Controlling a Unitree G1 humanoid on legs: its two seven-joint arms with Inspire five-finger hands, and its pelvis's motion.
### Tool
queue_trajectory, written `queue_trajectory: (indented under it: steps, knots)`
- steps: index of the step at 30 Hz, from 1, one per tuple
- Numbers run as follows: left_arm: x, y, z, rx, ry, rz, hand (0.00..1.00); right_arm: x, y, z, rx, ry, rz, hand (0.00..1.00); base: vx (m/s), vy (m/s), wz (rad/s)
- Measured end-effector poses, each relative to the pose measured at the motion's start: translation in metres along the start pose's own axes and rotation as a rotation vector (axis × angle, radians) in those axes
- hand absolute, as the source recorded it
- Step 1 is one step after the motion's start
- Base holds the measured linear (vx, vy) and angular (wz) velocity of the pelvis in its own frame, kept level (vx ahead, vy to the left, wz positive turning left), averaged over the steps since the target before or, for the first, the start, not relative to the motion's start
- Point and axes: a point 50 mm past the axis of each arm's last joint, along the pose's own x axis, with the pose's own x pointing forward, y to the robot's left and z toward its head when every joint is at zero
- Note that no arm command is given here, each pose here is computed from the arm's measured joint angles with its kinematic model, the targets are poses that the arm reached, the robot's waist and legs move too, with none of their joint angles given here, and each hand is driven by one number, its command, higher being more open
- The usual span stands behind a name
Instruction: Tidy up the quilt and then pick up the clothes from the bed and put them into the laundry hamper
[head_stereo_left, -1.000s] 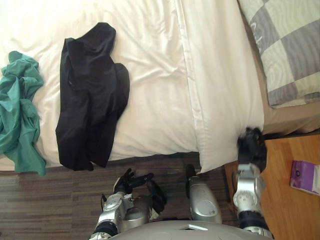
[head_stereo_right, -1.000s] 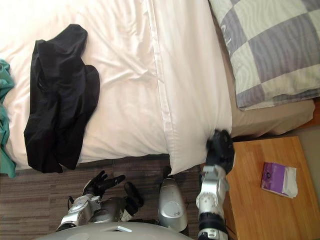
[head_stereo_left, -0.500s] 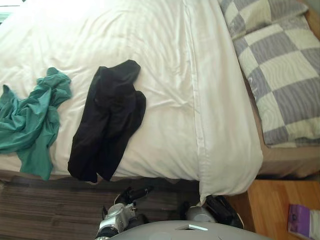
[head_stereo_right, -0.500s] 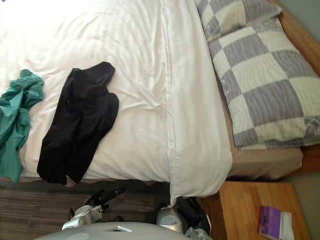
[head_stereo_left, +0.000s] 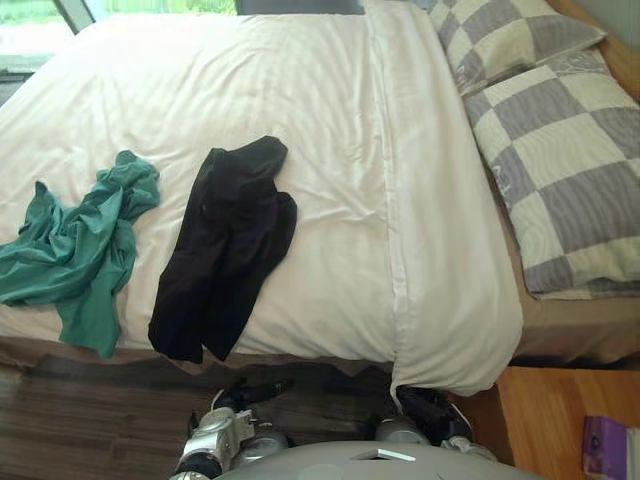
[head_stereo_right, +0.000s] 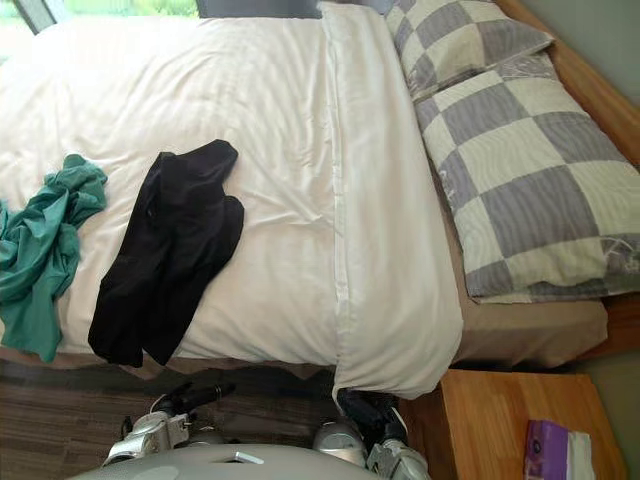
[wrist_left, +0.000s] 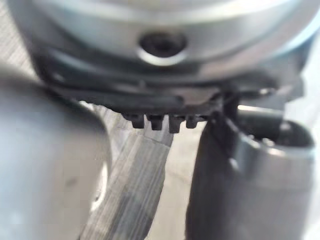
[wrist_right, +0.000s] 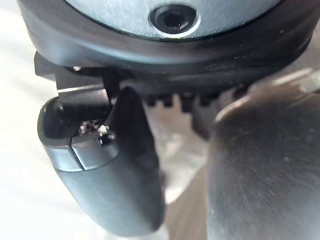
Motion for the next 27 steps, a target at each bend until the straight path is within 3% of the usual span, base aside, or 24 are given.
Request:
queue_trajectory:
  steps: [8, 13, 17, 22, 27]
  knots:
    - [0.0, 0.003, -0.005, 0.085, -0.01, -0.029, 1.0, 0.005, -0.008, 0.019, -0.19, -0.015, 0.036, 1.0, -0.17, 0.441, -0.5]
    - [-0.001, 0.027, -0.004, 0.139, 0.009, 0.018, 1.0, 0.01, 0.012, 0.01, -0.359, 0.031, 0.135, 1.0, -0.26, 0.384, -0.33]
    - [0.003, 0.001, 0.012, 0.246, 0.008, -0.051, 1.0, 0.011, 0.027, 0.012, -0.479, 0.021, 0.24, 1.0, -0.15, 0.117, 1.13]
    - [0.003, -0.015, 0.006, 0.301, 0.076, -0.06, 1.0, 0.011, 0.035, 0.022, -0.602, -0.003, 0.341, 1.0, -0.07, -0.033, 0.9]
    - [0.002, -0.016, 0.003, 0.308, 0.096, -0.059, 1.0, 0.016, 0.043, 0.023, -0.477, 0.003, 0.281, 1.0, -0.04, -0.044, 0.47]
